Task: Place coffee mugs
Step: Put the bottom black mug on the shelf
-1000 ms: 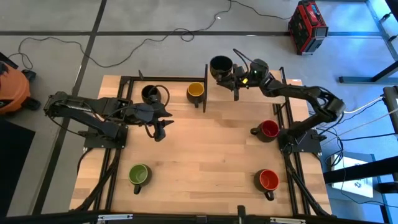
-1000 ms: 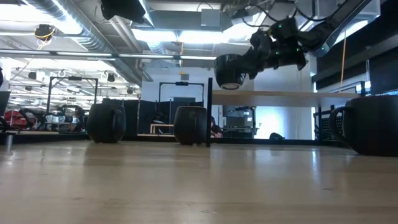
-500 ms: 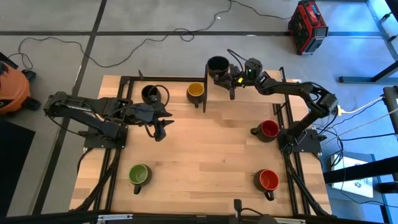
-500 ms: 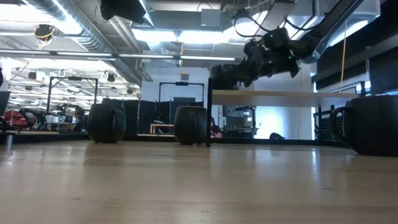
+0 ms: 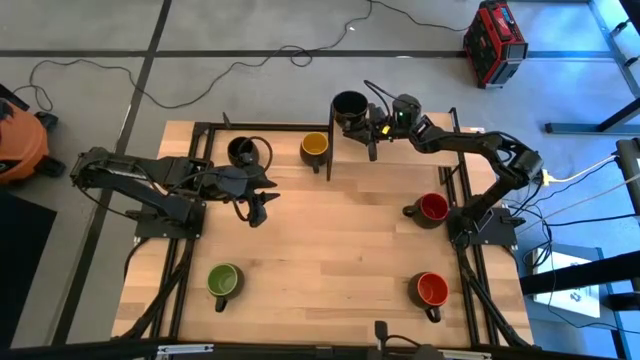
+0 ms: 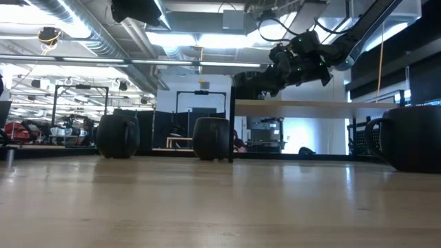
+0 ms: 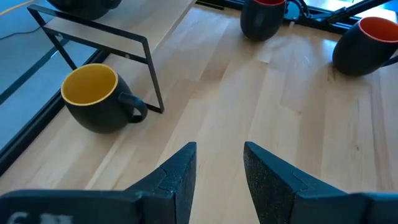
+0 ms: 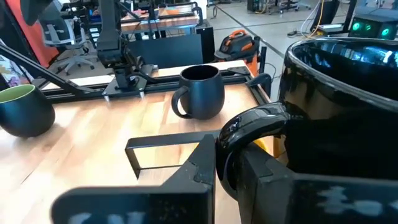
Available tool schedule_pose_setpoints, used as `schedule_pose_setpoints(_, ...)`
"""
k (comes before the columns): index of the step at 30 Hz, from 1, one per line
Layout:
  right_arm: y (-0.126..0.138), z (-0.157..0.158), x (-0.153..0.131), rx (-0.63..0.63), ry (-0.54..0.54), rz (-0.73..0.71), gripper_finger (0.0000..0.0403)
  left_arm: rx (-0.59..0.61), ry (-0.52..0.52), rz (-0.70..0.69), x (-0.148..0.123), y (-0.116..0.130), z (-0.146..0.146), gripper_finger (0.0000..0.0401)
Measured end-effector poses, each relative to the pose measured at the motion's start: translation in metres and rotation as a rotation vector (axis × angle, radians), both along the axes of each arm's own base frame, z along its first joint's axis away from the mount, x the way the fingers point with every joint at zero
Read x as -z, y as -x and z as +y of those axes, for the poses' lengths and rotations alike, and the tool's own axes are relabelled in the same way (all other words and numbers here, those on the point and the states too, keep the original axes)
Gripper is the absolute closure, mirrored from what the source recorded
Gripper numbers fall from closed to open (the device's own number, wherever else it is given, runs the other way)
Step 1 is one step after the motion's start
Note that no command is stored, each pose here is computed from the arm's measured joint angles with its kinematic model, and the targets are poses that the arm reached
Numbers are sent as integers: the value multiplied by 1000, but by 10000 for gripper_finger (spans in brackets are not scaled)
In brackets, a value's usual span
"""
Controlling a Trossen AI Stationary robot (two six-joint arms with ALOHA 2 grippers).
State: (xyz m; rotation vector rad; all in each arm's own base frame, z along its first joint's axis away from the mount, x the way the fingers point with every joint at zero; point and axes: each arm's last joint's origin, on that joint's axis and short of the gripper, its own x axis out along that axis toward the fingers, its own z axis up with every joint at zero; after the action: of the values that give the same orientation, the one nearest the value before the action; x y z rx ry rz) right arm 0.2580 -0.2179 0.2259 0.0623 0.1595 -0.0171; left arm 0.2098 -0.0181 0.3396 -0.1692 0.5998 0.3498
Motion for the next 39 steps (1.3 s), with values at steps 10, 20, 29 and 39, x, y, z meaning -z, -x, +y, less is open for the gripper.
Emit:
schedule_pose_setpoints(10,0,0,1,-3,-4,5,383,1,-1,0,0,0,0,273)
schedule_pose_setpoints(20,-1,2,3,-9,8,26,371,1,-1,0,0,0,0,273)
schedule_pose_setpoints(29,-1,2,4,11,-2,34,355,1,-1,0,0,0,0,273)
schedule_pose_setpoints(39,0,2,6,24,-19,53,273,2,1,0,0,0,0,273)
